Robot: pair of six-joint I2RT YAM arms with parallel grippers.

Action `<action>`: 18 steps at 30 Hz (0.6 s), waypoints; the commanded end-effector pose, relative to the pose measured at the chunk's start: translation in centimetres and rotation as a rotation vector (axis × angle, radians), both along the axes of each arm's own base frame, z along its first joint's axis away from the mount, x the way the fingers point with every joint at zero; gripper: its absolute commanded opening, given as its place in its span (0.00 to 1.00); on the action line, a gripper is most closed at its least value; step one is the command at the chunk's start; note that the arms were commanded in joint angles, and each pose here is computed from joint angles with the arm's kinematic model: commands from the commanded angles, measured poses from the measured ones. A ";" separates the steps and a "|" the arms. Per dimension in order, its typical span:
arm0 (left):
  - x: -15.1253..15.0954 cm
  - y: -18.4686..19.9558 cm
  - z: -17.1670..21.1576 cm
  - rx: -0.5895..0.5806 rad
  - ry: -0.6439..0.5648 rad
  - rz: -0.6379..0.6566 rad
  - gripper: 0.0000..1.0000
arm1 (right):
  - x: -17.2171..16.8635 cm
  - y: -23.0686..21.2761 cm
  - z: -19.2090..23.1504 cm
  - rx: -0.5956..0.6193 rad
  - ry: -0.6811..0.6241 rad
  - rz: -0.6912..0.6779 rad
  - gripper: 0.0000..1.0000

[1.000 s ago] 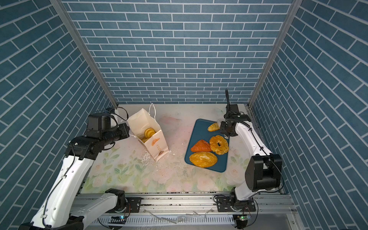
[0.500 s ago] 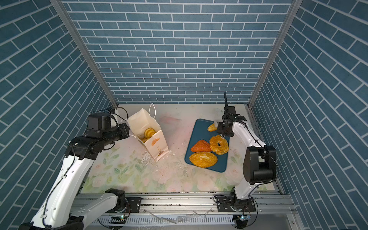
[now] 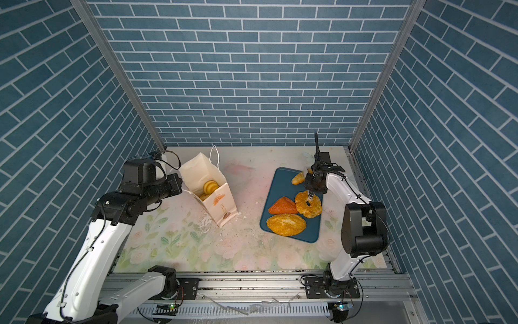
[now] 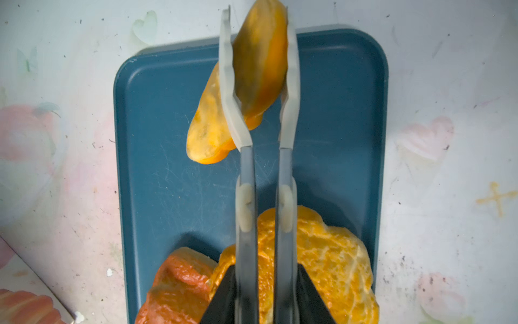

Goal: Place the fake bread into the paper bag
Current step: 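Lower the tongs onto the elongated yellow bun and squeeze them closed, then lift the elongated yellow bun in the tongs toward the bag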

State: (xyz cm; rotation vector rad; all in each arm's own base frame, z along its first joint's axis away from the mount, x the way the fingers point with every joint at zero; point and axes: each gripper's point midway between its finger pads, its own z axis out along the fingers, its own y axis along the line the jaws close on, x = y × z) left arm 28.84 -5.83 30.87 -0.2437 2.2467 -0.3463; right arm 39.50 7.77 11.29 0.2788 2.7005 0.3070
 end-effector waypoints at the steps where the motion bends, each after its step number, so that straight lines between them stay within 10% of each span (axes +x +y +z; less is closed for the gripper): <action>1: 0.1 0.1 0.5 0.009 -0.020 0.004 0.10 | 0.1 0.1 0.8 0.020 -0.027 -0.011 0.27; 18: -0.3 0.1 0.9 0.005 -0.034 -0.001 0.09 | -2.5 1.3 5.1 0.075 -0.095 0.099 0.16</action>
